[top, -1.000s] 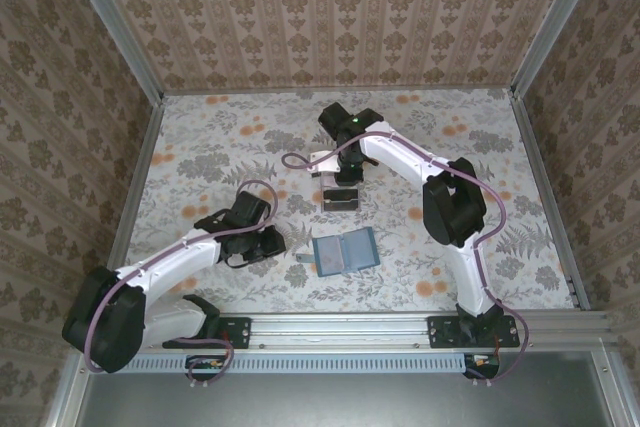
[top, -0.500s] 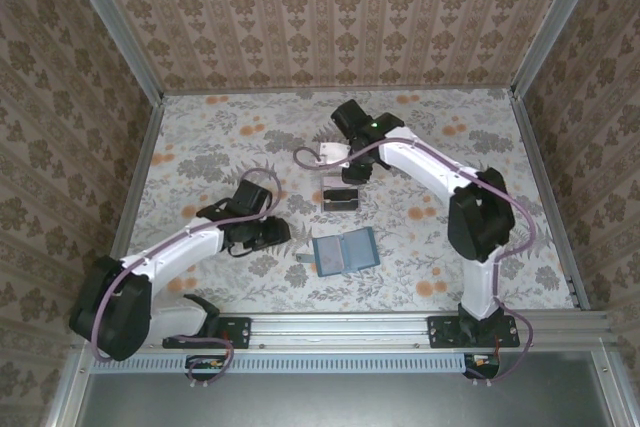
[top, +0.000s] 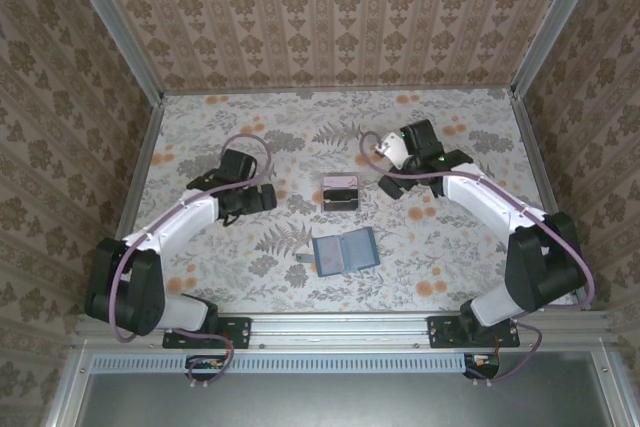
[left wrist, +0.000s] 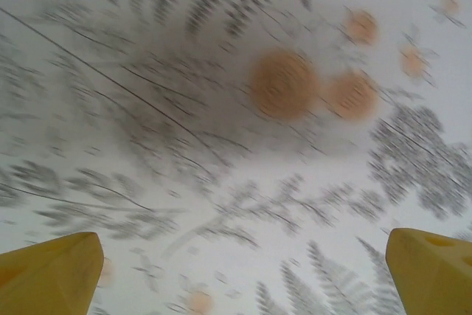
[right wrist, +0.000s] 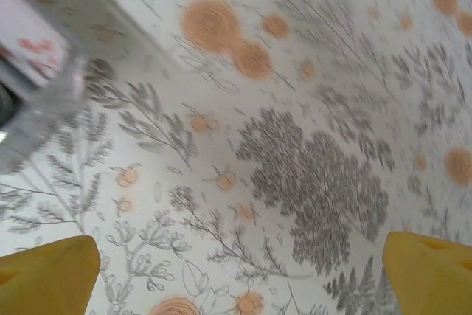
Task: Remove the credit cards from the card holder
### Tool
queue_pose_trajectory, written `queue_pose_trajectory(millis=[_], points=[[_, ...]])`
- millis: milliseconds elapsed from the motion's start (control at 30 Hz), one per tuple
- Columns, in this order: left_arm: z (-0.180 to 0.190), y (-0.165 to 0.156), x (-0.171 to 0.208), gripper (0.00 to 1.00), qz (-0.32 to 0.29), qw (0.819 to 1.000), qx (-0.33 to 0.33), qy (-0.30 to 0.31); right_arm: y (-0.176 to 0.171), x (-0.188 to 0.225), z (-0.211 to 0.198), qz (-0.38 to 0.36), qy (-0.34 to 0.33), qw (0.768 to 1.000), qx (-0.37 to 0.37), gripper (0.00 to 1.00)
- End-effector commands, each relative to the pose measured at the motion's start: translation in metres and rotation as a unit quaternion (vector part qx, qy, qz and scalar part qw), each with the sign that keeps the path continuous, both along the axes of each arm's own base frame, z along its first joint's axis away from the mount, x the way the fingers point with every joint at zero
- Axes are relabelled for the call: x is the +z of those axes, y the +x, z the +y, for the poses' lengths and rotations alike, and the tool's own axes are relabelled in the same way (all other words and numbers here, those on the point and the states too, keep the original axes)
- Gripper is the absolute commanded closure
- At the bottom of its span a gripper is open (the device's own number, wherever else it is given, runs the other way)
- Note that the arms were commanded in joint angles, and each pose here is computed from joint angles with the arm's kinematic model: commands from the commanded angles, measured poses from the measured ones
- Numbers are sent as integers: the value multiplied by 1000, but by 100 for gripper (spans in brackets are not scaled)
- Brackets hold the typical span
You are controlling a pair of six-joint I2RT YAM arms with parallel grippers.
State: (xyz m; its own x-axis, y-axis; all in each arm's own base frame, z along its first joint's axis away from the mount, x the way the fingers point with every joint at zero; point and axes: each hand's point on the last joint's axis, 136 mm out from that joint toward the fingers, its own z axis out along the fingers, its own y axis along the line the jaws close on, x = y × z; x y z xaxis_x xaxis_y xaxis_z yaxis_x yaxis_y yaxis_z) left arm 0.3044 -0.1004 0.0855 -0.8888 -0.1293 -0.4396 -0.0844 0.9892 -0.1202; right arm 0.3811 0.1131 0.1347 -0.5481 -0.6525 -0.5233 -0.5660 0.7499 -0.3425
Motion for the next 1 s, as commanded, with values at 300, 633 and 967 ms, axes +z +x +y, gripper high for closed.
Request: queue_pose_trajectory(millis=[300, 633, 967], points=[[103, 50, 17, 0, -82, 970, 44, 225, 21, -18, -112, -145, 184, 930, -283, 0], [110, 87, 20, 0, -262, 952, 26, 159, 26, -24, -122, -215, 245, 900, -290, 0], [107, 109, 17, 0, -294, 947, -22, 129, 21, -35, -116, -230, 255, 900, -268, 0]])
